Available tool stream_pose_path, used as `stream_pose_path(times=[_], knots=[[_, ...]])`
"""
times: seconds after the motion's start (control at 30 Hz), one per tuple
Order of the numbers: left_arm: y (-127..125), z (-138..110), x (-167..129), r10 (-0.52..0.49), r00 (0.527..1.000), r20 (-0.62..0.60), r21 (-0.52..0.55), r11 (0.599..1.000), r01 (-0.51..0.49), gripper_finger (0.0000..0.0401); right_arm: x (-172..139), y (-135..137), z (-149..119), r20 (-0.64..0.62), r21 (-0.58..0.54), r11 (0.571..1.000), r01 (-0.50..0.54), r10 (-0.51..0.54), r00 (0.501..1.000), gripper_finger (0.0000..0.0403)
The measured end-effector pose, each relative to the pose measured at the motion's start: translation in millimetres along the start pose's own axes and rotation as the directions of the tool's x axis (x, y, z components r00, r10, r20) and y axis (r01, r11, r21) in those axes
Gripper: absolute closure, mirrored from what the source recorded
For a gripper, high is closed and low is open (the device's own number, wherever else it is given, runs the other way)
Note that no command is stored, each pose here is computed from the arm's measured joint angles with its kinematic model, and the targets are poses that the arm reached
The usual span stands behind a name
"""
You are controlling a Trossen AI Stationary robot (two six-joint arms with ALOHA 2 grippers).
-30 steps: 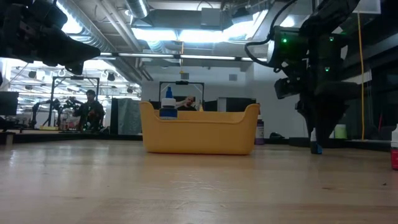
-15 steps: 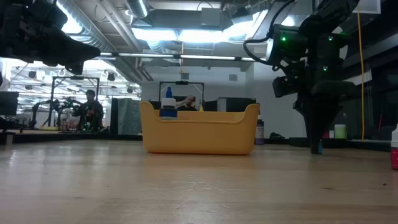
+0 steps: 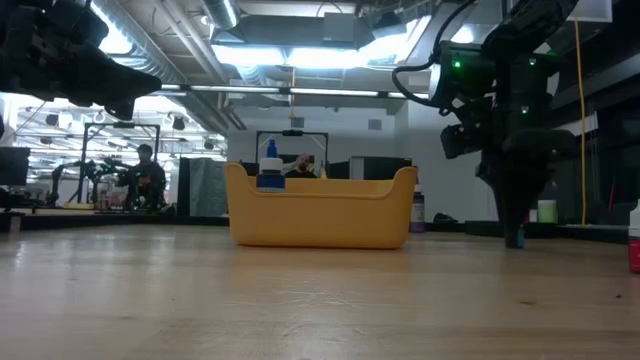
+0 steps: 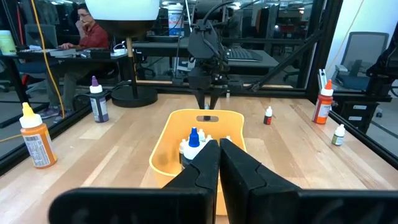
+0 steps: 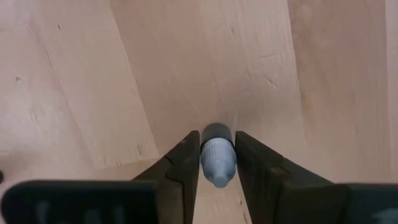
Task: Pick & Place food coloring
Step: Put the black food coloring bottle into the yellow bin
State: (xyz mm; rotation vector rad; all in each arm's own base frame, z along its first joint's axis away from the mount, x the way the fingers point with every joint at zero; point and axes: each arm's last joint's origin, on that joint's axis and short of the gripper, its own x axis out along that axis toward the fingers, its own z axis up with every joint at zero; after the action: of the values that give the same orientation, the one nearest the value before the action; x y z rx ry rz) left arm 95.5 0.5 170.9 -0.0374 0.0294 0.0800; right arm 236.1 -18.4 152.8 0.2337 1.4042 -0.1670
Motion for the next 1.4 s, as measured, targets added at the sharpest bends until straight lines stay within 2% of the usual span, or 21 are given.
stream_pose_path(times=[0.37,0.63,0.77,1.0,1.4], knots=[[0.0,0.0,0.0,0.000,1.000,0.000,0.000,1.000,0.000,0.0394,0.0,0.6,-0.4,-0.007,0.027,0.999,-0.021,0.021,1.000,0.0291],[0.0,0.0,0.0,0.000,1.000,0.000,0.000,1.000,0.000,0.0392,0.0,0.3,-2.6,-0.030,0.046,0.999,-0.022,0.023,0.999,0.0219],[0.0,0.0,0.0,0.000,1.000,0.000,0.000,1.000,0.000,0.0395,0.2,0.1,-3.6,-0.039,0.042,0.999,-0.019,0.021,0.999,0.0204],[0.0,0.0,0.0,0.000,1.000,0.000,0.000,1.000,0.000,0.0391,0.3,0.3,-2.7,-0.029,0.027,0.999,-0.022,0.022,0.999,0.0228],[0.0,0.0,0.0,0.000,1.000,0.000,0.000,1.000,0.000,0.0392,0.3,-0.1,-2.1,-0.022,0.025,1.000,-0.015,0.015,1.000,0.0308]])
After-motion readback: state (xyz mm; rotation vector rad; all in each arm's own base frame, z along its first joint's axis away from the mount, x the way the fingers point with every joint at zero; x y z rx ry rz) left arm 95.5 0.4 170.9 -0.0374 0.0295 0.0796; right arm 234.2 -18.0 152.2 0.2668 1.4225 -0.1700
